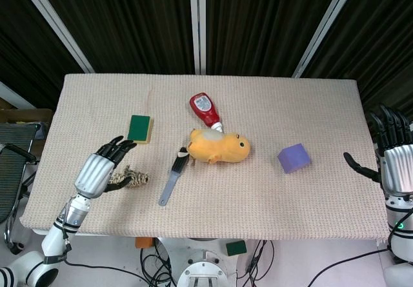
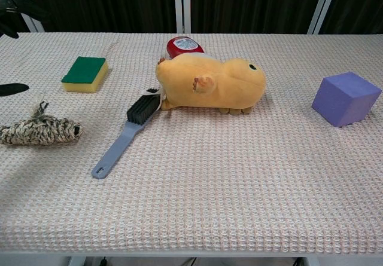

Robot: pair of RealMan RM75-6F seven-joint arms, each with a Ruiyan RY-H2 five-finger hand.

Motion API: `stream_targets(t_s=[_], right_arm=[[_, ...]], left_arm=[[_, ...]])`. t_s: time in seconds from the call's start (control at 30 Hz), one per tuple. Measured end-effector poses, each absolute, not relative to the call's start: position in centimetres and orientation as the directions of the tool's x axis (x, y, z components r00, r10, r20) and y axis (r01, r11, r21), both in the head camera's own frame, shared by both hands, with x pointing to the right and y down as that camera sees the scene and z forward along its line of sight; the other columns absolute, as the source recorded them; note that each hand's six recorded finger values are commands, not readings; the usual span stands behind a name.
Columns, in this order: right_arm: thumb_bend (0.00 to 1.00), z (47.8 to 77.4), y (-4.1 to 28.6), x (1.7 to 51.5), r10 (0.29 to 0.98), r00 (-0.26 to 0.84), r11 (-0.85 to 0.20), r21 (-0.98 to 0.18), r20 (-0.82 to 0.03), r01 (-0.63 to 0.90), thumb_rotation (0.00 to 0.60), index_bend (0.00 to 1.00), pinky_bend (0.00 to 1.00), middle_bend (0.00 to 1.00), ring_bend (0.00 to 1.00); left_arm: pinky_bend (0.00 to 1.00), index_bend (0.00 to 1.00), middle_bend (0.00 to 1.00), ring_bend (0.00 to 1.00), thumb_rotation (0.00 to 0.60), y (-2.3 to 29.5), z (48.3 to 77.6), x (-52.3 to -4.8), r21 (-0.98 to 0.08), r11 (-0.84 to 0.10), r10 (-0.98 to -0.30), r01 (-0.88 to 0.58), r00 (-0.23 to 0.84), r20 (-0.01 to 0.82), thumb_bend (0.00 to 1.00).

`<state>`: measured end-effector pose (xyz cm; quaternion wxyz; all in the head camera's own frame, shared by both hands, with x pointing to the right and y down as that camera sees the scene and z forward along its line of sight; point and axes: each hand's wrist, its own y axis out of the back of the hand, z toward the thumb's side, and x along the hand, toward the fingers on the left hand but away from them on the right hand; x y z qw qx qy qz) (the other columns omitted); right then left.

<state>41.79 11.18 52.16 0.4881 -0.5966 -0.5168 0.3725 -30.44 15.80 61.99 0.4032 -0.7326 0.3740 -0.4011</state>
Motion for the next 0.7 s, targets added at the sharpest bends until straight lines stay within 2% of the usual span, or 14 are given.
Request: stream_targets(t_s=[0.4,0.5,0.7], right_arm=[[0.2,52.5,11.0,41.4,0.982,0.182,0.003,-0.964,0.053,0.267,0.6,0.0,0.0,0.0,0.0],[0.2,52.5,10.9,41.4,0.982,0.179,0.005,-0.964,0.055,0.267,0.6,0.0,0.0,0.0,0.0],[0.2,52.2,10.6,41.4,0.982,0.181,0.014,-0.966,0.062,0.257,0.6,0.0,0.0,0.0,0.0]], left_arm=[[0.28,0.15,0.15,0.09,0.6,15.6,62.1,-29.6,-0.89,-0.4,-0.859,-0.219,0.428,0.281,0.18],[0.32,0.16,0.17,0.12,0.6,15.1,61.9,-28.5,-0.894,-0.396,-0.846,-0.21,0.462,0.266,0.18],[0.46,0.29,0.29,0.24,0.6,13.4,61.4,-24.3,-0.908,-0.373,-0.794,-0.19,0.572,0.206,0.21]])
